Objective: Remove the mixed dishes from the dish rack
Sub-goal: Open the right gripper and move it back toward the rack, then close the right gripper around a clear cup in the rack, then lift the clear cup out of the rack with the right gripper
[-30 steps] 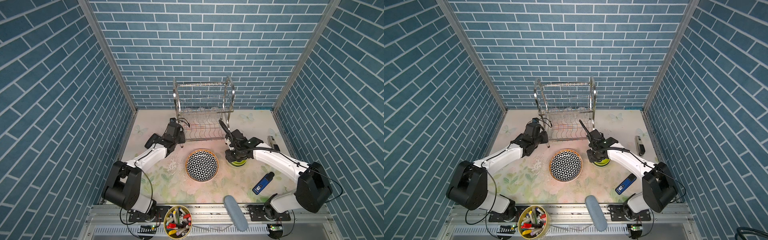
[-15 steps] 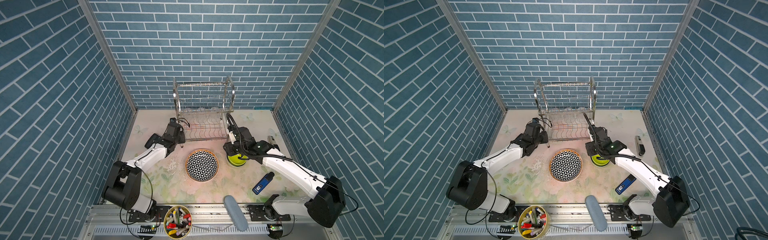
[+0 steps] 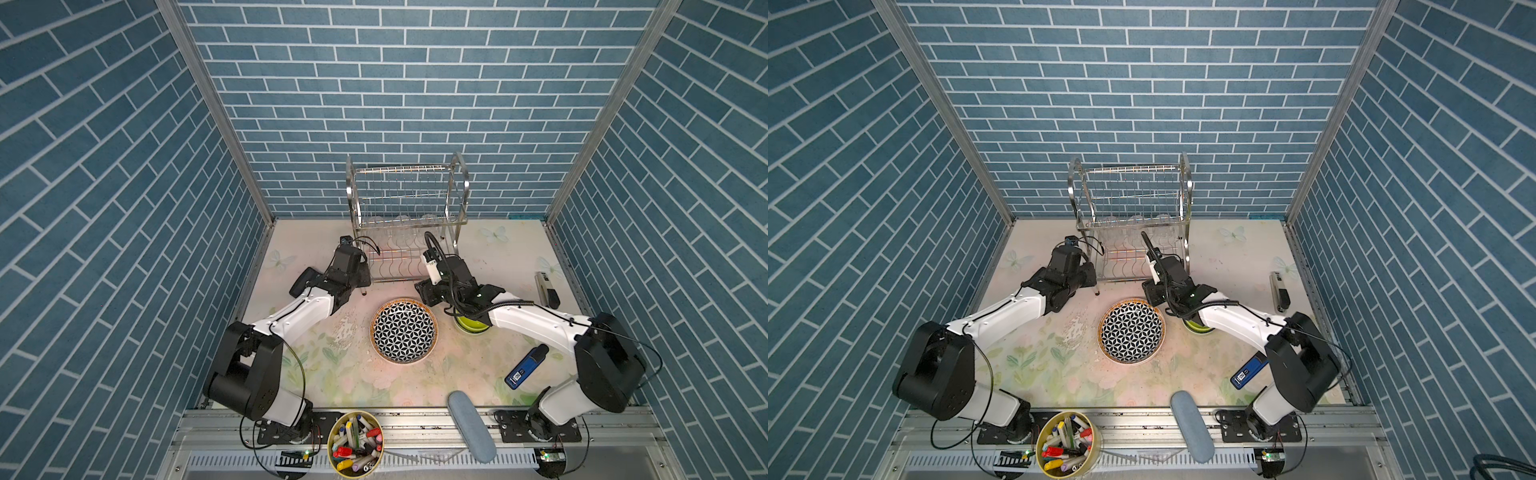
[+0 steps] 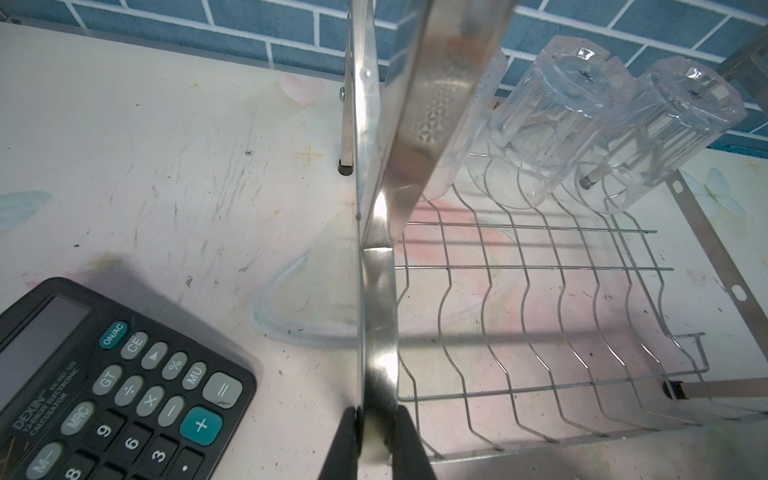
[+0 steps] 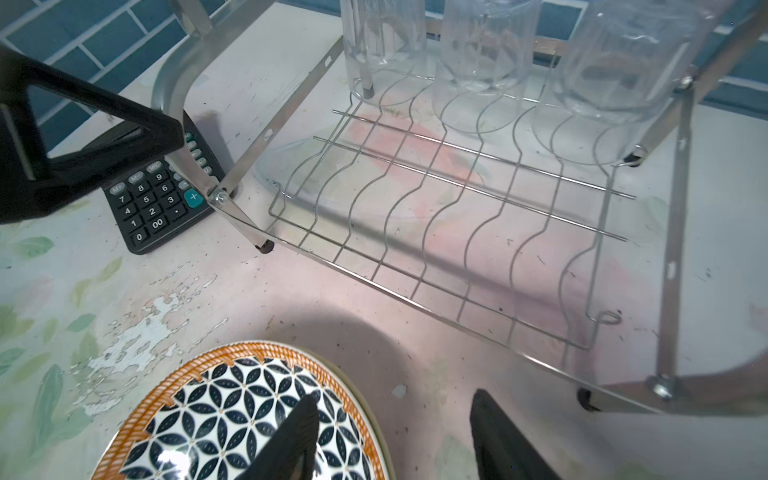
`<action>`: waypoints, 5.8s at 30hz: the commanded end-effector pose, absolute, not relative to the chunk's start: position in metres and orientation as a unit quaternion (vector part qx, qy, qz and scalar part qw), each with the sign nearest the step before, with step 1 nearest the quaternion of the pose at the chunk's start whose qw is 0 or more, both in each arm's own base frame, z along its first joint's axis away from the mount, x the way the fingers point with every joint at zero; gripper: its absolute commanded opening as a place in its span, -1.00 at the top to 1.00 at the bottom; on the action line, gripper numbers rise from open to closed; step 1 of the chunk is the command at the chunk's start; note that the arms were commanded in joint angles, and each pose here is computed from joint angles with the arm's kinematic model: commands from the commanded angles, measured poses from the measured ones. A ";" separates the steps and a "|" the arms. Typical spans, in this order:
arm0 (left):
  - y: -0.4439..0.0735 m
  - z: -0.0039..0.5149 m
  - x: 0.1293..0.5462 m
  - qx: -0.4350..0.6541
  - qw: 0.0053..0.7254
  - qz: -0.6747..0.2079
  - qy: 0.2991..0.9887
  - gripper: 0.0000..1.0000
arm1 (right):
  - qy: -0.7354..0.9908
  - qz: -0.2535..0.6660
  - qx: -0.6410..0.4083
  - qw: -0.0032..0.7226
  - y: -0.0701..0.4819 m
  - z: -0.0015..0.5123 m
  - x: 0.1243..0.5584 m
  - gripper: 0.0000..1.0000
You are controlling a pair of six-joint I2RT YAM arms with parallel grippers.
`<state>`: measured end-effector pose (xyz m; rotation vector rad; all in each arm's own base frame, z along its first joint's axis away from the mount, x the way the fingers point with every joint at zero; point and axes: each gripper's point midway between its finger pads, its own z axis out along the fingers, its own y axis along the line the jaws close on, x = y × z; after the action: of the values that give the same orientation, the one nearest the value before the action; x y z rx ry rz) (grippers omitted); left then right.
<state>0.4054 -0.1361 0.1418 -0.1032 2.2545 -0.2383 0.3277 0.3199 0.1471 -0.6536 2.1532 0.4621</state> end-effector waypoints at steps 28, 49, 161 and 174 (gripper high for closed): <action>-0.130 0.118 0.400 -0.055 0.392 -0.086 0.914 0.85 | 0.753 0.206 -0.229 0.581 0.391 0.148 0.470 -0.43; -0.131 0.108 0.401 -0.054 0.381 -0.086 0.919 0.86 | 0.736 0.187 -0.233 0.607 0.394 0.134 0.528 -0.61; -0.135 0.098 0.399 -0.056 0.366 -0.091 0.925 0.87 | 0.703 0.535 -0.005 0.469 0.395 0.237 0.446 1.00; -0.133 0.110 0.398 -0.062 0.374 -0.093 0.921 0.61 | 0.694 0.604 0.022 0.390 0.392 0.239 0.403 1.00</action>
<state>0.4212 -0.1388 0.1401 -0.1290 2.2160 -0.2528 0.4203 0.3907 0.2019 0.0603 1.8552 1.4065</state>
